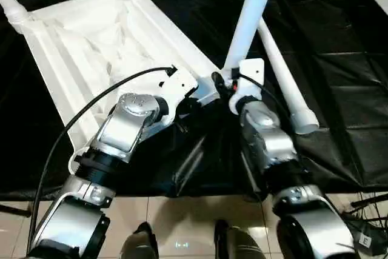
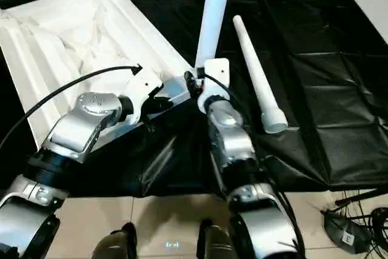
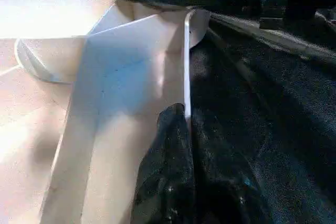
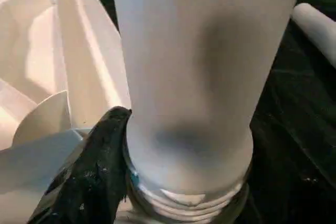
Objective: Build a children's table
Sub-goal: Rotate leg to tighten
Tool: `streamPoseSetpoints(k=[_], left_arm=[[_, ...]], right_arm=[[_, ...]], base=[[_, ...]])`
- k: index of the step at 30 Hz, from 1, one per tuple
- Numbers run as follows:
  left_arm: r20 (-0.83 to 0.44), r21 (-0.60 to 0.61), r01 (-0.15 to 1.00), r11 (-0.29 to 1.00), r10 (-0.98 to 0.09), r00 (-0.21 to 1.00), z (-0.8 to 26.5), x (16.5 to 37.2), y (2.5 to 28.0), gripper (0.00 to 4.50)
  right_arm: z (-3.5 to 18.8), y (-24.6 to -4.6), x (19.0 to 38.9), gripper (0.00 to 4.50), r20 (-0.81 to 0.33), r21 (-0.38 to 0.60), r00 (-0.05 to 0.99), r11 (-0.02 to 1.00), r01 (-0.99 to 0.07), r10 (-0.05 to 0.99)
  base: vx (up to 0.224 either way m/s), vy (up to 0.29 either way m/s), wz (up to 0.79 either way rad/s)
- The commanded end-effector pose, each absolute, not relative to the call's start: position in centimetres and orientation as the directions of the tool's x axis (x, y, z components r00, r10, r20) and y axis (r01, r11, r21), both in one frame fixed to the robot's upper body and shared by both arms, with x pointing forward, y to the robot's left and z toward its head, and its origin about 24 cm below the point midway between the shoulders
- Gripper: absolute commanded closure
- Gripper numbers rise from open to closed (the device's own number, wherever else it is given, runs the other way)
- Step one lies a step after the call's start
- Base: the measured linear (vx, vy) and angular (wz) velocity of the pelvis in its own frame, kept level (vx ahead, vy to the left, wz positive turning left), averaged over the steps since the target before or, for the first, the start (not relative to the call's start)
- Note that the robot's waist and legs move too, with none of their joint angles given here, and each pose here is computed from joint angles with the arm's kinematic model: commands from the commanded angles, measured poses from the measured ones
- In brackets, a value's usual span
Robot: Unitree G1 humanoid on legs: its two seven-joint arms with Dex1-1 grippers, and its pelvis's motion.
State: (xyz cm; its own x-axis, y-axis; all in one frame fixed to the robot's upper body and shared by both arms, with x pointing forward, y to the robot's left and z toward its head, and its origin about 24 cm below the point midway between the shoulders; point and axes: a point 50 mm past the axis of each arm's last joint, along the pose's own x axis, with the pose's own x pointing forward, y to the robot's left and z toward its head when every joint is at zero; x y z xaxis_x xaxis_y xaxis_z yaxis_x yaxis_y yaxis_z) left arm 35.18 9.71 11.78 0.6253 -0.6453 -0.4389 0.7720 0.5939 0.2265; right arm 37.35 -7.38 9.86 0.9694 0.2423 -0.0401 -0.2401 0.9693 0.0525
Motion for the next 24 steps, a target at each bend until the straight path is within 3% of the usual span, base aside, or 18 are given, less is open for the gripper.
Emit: streamPoseSetpoints(k=[1, 3, 9, 14, 16, 20, 24], left_arm=[[-0.519, 0.184, 0.720, 0.670, -0.556, 0.649, 8.4, 34.9, 9.9, 4.50], [-0.522, 0.185, 0.718, 0.671, -0.552, 0.650, 8.3, 34.9, 9.9, 4.50], [-0.522, 0.206, 0.749, 0.630, -0.576, 0.629, 8.7, 34.4, 10.5, 4.50], [-0.521, 0.209, 0.785, 0.583, -0.613, 0.594, 9.1, 33.7, 11.5, 4.50], [-0.521, 0.219, 0.805, 0.551, -0.632, 0.574, 9.3, 33.3, 12.1, 4.50], [-0.533, 0.207, 0.823, 0.529, -0.644, 0.548, 9.4, 32.9, 12.9, 4.50], [-0.531, 0.202, 0.898, 0.390, -0.727, 0.435, 9.8, 31.7, 13.5, 4.50]], right_arm=[[5.6, -3.8, 35.3, 1.78, -0.216, 0.128, 0.906, 0.930, -0.344, 0.365], [5.6, -3.7, 35.4, 1.22, -0.224, 0.129, 0.902, 0.929, -0.348, 0.369], [7.4, -4.3, 35.9, 0.61, -0.135, 0.104, 0.906, 0.915, -0.389, 0.400], [9.5, -5.8, 35.8, 0.61, -0.044, 0.068, 0.859, 0.859, -0.507, 0.511], [9.9, -7.3, 35.6, 0.61, -0.040, 0.004, 0.825, 0.825, -0.565, 0.564], [10.4, -8.9, 35.3, 0.61, -0.051, -0.024, 0.778, 0.778, -0.627, 0.626], [11.3, -10.6, 34.3, 0.61, -0.067, -0.090, 0.662, 0.656, -0.750, 0.747]], base=[[0.000, 0.000, 0.00], [0.000, 0.000, 0.00], [0.000, 0.000, 0.00], [0.000, 0.000, 0.00], [0.000, 0.000, 0.00], [0.026, -0.010, 0.00], [0.000, 0.000, 0.00]])
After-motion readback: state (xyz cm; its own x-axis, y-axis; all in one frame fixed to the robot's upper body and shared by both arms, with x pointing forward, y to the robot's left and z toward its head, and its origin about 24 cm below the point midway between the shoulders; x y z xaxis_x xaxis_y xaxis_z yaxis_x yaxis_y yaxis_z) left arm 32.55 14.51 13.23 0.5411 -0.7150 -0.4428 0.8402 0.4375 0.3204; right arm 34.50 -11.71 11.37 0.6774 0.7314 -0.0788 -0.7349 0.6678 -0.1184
